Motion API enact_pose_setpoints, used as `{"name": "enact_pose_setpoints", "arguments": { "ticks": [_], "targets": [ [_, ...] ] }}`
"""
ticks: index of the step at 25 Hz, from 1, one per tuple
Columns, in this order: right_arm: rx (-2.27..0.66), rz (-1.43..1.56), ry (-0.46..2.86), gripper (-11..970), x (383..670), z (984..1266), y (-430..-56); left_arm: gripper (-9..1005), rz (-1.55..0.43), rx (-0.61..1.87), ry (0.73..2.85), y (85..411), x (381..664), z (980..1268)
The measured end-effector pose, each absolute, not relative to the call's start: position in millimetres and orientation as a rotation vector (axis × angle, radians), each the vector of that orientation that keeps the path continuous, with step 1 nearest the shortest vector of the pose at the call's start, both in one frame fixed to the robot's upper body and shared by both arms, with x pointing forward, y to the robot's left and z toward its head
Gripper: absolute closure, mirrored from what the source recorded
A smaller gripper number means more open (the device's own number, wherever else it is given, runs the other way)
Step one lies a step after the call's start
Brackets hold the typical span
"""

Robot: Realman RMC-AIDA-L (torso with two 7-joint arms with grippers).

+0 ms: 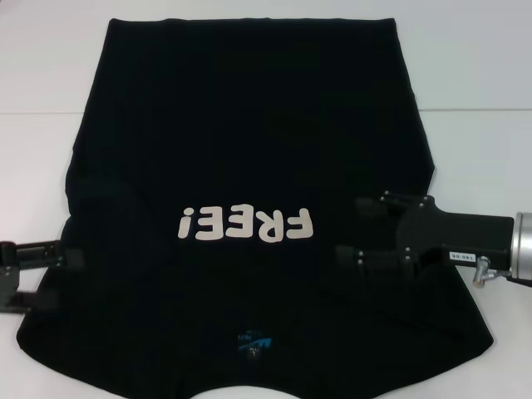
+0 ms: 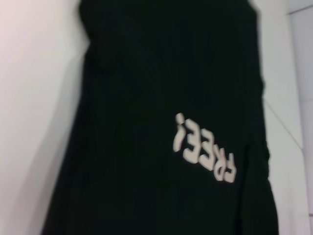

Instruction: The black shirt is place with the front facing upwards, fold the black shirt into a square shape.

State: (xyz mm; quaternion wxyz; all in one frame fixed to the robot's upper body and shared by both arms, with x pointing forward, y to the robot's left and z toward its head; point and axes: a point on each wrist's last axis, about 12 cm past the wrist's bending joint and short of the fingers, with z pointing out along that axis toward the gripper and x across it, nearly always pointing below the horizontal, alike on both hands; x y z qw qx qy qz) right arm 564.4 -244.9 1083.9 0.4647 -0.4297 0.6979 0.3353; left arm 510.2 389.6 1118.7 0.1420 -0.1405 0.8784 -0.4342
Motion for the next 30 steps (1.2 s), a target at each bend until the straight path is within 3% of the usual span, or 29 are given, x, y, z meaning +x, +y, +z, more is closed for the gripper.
{"name": "enact_pose_setpoints", "arguments": {
  "ticks": [14, 30],
  "targets": [
    [-1.097, 0.808, 1.696, 40, 556, 1076, -246, 99, -1.04, -0.611, 2.652, 416, 503, 1111],
    [-1.093, 0.819, 1.699, 40, 556, 1076, -244, 104, -0.944, -0.548, 2.679, 413, 508, 1092]
  ]
}}
